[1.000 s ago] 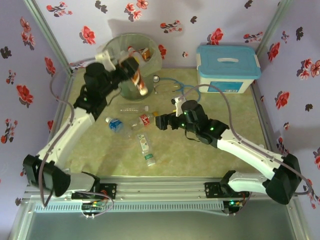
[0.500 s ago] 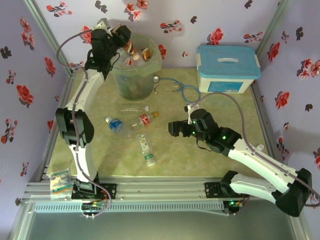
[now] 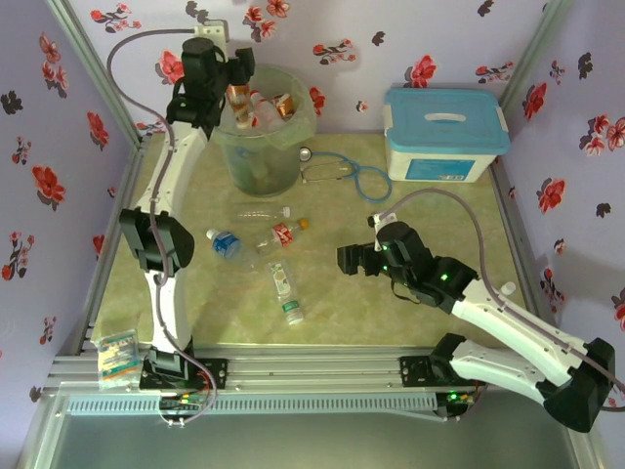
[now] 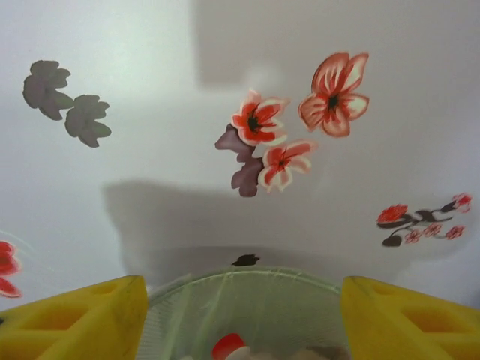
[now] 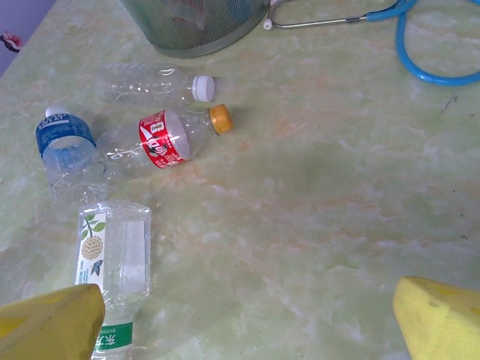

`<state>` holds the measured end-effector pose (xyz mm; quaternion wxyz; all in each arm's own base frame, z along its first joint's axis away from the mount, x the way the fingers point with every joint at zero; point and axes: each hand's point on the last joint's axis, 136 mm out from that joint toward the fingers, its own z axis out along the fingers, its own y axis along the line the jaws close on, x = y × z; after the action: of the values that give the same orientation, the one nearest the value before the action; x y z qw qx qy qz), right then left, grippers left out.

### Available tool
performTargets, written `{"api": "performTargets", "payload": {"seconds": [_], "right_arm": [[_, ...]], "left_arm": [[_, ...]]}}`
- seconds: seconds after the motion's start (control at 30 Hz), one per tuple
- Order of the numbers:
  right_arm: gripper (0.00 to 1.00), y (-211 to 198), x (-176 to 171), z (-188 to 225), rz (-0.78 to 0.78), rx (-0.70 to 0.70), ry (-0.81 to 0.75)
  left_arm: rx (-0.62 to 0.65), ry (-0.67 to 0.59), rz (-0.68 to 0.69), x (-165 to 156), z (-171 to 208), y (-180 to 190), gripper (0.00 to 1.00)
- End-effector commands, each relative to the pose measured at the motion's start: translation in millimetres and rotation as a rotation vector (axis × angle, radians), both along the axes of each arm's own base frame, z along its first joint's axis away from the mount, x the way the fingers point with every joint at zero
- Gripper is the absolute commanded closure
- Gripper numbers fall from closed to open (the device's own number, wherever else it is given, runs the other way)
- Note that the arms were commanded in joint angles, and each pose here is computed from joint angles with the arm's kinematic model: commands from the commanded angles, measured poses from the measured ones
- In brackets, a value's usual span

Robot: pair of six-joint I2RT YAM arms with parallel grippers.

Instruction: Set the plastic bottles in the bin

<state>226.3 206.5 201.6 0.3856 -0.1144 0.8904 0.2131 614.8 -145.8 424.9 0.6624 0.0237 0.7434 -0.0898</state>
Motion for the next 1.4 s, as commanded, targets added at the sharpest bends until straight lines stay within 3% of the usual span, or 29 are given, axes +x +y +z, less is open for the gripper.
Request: {"api": "performTargets", "payload": {"seconds": [0.0,0.13,0.3,0.53,0.73,0.83,0.97,1.1,1.37], "right_arm": [[0.01,-3.5,1.7,-3.2,-0.025,-0.006,0.003],[0.01,-0.2,2.8,-5.1,-0.017,-0.01,0.011],[0.01,-0.8,4.2,-5.3,-0.017,-0.019,0.004],[0.01,-1.0,5.0,-13.1,-0.021,-0.037,0.018],[0.01,-4.8,3.7,-13.7,-0.026,-0.045,0.013],[0.01,-6.6,2.6,-14.3,-0.03,-0.044,0.01],[0.01,-6.2,3.1,-11.9,-0.029,-0.037,0.003],[0.01,-3.4,3.5,-14.3,-0.018,-0.044,0.011],[0.02,17.2,1.4,-32.0,0.007,-0.131,0.084]], "left_arm": [[0.216,0.121,0.005,5.9,-44.4,0.5,0.29],[0.346,0.187,0.01,6.0,-69.7,-5.5,0.25],[0.323,0.178,0.011,0.9,-63.6,-7.3,0.22],[0.278,0.212,-0.043,-8.7,-68.6,-24.4,0.33],[0.233,0.32,0.027,-1.1,-105.2,-4.3,0.46],[0.185,0.345,0.023,-1.5,-112.2,-3.0,0.48],[0.145,0.286,-0.021,-9.0,-87.2,-13.2,0.46],[0.099,0.217,-0.046,-22.2,-47.5,-17.0,0.38],[0.001,0.189,-0.077,-72.0,6.6,-13.1,0.28]]}}
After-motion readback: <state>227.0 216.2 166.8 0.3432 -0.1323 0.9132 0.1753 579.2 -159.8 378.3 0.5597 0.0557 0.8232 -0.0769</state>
